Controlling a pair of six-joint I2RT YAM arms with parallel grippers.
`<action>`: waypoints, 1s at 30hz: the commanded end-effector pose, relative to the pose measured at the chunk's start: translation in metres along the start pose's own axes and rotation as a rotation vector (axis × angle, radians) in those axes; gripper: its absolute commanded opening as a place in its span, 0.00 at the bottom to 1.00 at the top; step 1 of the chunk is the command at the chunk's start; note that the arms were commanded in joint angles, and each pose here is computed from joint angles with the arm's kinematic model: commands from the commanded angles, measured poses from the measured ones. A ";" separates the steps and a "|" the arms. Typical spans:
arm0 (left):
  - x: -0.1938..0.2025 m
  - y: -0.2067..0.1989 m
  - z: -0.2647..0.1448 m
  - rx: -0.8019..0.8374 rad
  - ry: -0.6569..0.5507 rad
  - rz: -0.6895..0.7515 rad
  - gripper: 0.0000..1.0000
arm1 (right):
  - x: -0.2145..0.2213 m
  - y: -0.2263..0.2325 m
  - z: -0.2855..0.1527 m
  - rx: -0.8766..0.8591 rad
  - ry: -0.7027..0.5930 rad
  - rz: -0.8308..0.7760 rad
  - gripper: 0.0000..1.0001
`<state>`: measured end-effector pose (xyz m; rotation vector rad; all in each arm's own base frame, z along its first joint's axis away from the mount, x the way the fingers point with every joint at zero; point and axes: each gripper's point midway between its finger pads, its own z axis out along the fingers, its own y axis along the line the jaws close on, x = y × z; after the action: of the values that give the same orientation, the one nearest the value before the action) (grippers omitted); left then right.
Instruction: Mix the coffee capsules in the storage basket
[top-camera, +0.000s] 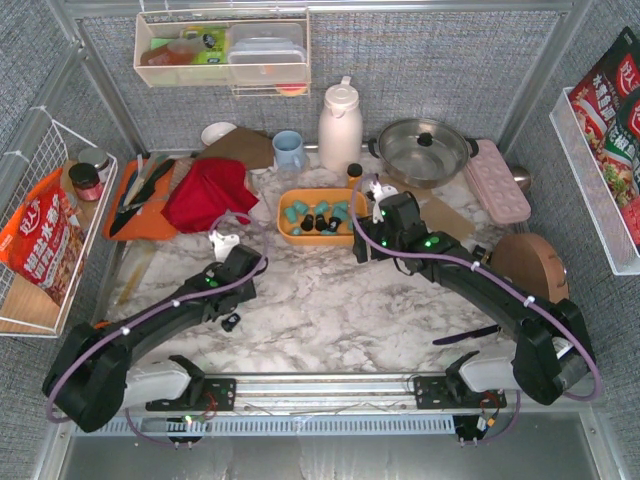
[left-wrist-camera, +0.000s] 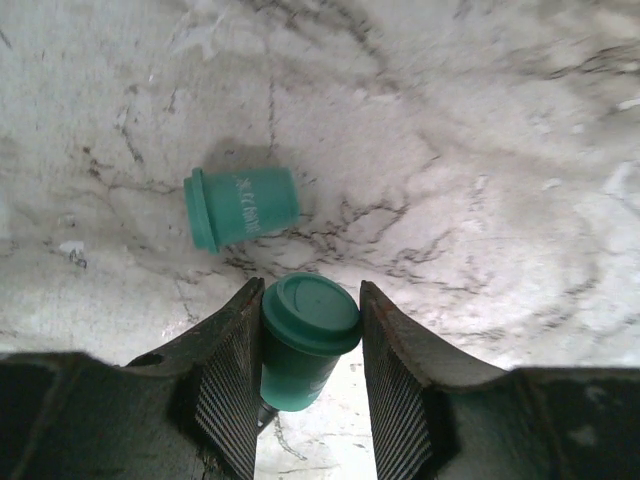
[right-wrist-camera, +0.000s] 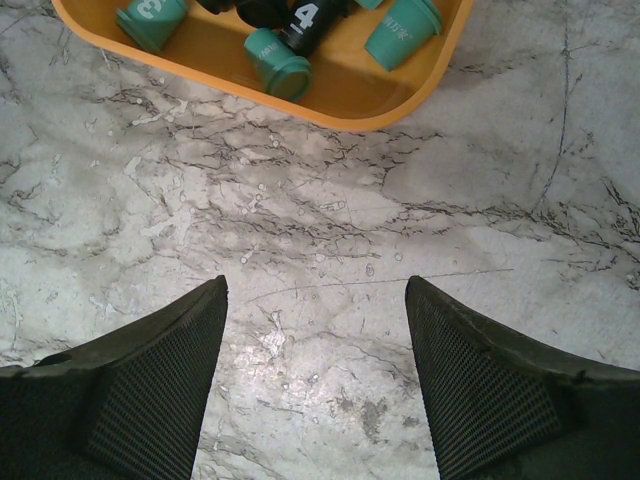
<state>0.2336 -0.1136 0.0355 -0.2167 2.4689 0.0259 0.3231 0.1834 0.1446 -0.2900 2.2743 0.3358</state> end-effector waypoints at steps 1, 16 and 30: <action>-0.025 -0.023 -0.014 0.126 -0.071 0.015 0.41 | -0.006 0.001 -0.003 -0.004 -0.008 -0.008 0.76; -0.144 -0.155 -0.101 0.828 -0.731 0.261 0.40 | -0.039 0.027 -0.045 -0.126 -0.062 -0.005 0.76; -0.190 -0.199 -0.125 1.015 -0.908 0.076 0.38 | -0.036 0.081 -0.062 -0.429 -0.231 -0.182 0.74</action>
<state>0.3173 -0.2963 0.2111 0.5235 1.4349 -0.8055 0.2900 0.2192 0.2205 -0.4333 2.1092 0.6415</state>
